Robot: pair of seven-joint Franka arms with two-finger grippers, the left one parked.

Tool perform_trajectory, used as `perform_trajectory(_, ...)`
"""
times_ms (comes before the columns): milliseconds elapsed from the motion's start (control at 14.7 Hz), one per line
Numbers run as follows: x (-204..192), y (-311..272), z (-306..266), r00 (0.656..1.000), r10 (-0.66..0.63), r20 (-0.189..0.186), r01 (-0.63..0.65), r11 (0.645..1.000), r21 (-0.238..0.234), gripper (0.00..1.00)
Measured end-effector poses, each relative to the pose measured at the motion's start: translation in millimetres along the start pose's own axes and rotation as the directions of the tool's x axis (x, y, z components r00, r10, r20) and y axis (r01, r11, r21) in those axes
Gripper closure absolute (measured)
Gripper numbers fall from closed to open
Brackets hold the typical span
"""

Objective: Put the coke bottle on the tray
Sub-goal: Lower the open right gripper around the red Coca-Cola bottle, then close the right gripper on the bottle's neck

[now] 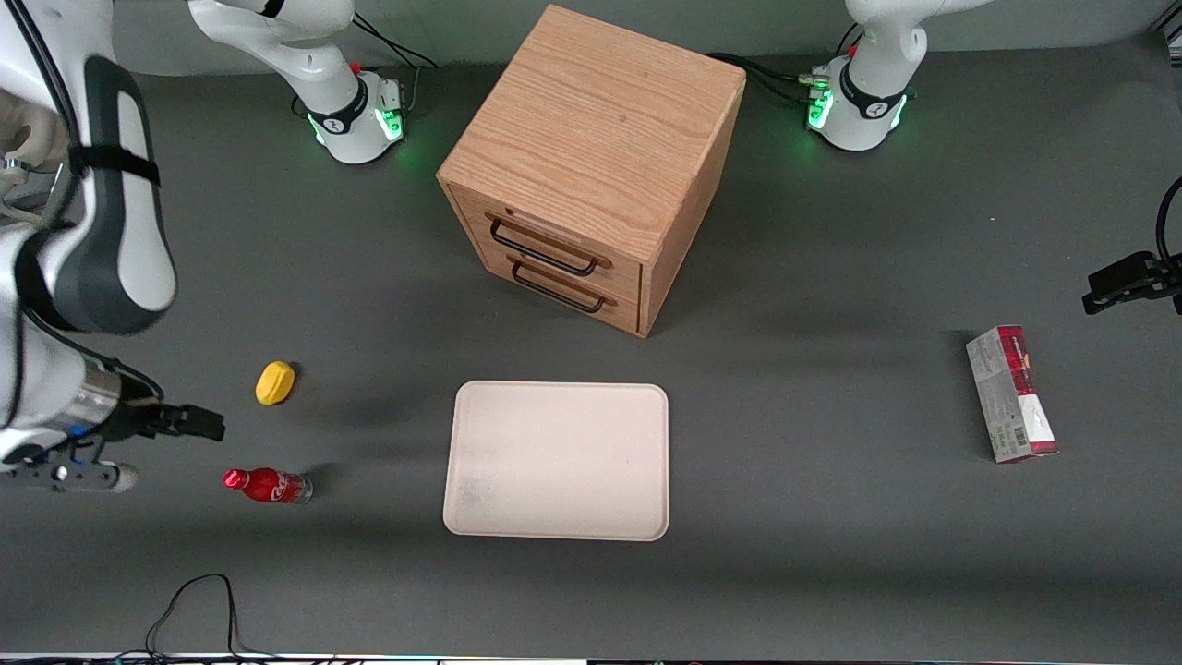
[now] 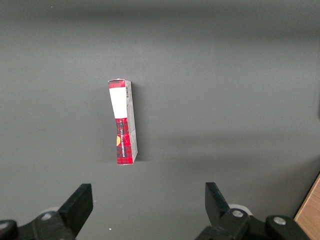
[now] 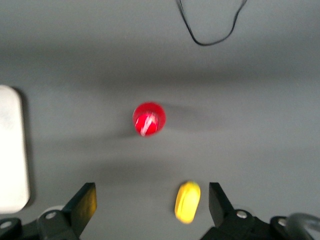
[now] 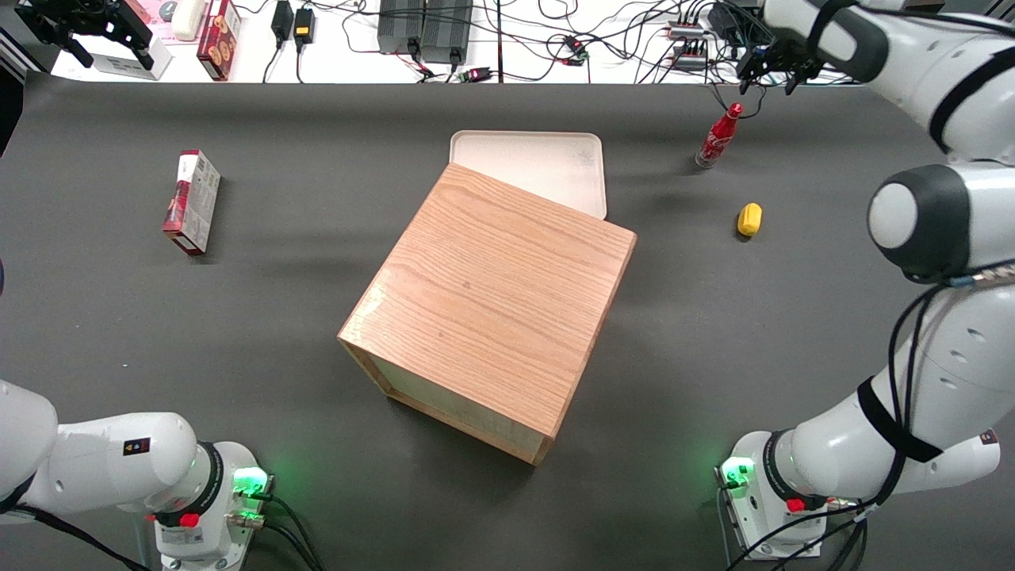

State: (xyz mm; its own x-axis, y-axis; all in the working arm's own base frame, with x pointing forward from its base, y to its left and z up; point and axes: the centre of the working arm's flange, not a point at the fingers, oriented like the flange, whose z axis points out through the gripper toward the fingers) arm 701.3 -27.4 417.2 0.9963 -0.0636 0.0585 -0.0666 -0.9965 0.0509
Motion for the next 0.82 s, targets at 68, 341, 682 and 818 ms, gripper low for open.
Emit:
perform_trajectory(68, 6.1, 2.1, 14.4, 1.0, -0.003, -0.018, 0.003, 1.0, -0.003, 0.0)
perform_trajectory(341, 22.3, 6.7, 57.5, 0.996, 0.001, -0.084, -0.001, 1.0, 0.001, 0.0)
perform_trajectory(682, 26.1, -10.2, 89.5, 0.996, 0.0, -0.085, 0.004, 0.999, 0.045, 0.0)
perform_trajectory(818, 26.0, -11.9, 90.8, 0.997, -0.004, -0.083, 0.008, 0.999, 0.048, 0.01)
